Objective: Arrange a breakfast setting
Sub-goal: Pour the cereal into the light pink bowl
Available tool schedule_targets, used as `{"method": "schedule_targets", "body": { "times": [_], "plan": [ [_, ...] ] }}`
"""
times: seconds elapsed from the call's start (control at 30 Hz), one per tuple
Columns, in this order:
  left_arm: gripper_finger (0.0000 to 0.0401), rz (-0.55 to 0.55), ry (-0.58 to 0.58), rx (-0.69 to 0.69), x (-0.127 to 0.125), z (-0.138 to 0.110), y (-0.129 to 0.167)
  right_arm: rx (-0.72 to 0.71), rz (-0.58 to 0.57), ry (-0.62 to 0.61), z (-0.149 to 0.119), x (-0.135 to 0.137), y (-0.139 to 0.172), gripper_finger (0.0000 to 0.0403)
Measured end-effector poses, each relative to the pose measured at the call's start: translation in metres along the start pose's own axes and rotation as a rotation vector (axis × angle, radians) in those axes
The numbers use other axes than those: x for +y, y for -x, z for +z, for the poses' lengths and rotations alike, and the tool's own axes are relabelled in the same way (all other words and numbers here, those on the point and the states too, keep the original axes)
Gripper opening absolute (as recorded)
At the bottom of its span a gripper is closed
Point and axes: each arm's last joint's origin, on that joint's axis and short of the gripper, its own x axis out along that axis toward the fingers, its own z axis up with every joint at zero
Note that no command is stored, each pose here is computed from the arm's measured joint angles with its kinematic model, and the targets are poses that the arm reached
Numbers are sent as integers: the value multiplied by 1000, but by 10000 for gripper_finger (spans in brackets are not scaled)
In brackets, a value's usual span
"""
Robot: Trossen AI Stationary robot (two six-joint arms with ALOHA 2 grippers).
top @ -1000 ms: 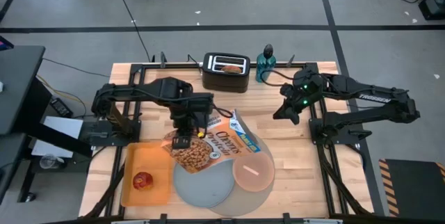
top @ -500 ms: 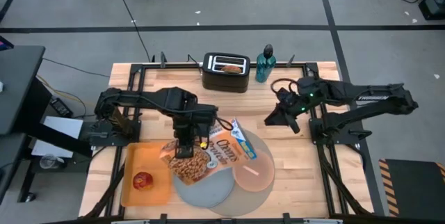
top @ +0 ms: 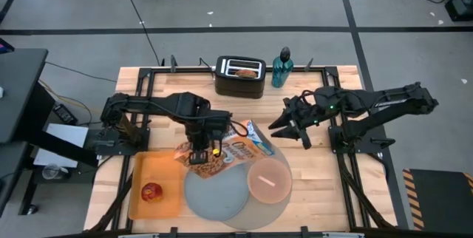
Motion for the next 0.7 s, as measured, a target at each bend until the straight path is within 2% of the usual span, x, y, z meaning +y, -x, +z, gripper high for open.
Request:
{"method": "schedule_targets", "body": {
  "times": [0.1,0.17,0.3,0.53,0.7],
  "plan": [
    [9,7,-18,-2,0,0,0,37,-111,-5,8,0,-6,181],
    [9,15,-22,-2,0,0,0,66,-139,-6,11,-1,-10,190],
    [9,28,-21,-6,2,0,0,80,-119,2,18,-2,-20,192],
    [9,52,-11,-20,4,1,2,129,-136,8,13,-8,-38,190],
    [9,55,-24,-91,3,4,13,147,-150,8,9,-13,-49,180]
  ]
}}
